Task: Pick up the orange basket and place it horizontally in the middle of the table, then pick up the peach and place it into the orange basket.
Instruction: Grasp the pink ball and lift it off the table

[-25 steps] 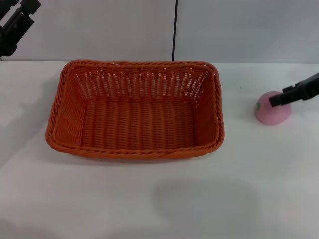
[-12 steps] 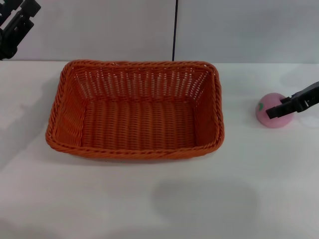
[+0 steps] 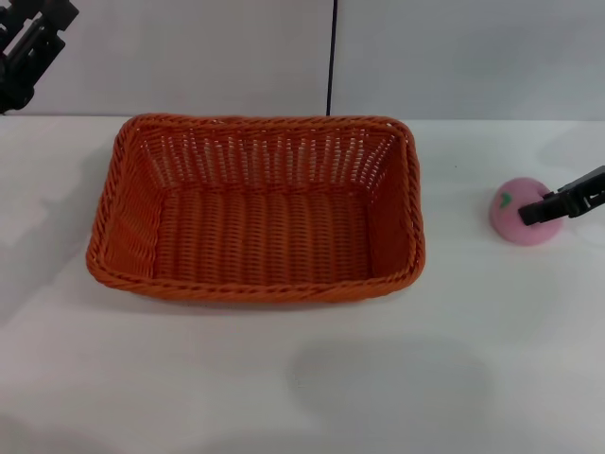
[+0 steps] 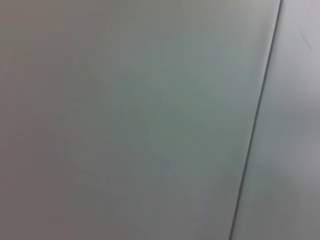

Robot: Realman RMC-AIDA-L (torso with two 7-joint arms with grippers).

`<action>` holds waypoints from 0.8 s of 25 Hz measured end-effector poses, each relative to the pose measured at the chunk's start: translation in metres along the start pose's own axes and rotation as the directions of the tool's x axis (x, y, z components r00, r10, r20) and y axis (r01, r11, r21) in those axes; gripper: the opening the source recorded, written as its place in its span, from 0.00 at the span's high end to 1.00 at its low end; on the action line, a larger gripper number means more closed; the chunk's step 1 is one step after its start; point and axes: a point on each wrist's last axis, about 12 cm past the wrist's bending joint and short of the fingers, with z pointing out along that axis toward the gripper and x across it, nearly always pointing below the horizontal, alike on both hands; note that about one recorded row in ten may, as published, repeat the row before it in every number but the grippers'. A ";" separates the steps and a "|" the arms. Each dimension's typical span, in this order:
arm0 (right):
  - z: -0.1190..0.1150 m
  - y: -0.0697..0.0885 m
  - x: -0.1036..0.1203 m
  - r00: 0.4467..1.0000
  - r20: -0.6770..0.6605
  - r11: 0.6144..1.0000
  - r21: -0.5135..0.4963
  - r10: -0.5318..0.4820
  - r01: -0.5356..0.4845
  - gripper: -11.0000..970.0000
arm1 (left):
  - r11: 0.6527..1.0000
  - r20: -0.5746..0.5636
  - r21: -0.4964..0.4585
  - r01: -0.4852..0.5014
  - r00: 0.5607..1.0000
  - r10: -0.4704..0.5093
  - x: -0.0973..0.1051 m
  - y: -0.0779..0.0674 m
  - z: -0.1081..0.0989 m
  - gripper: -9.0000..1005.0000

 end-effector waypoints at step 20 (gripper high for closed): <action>-0.051 0.023 -0.012 0.955 0.291 0.998 -0.002 -0.054 0.057 0.88 | 1.000 -0.010 -0.011 0.009 1.000 -0.009 0.003 0.000 0.000 0.40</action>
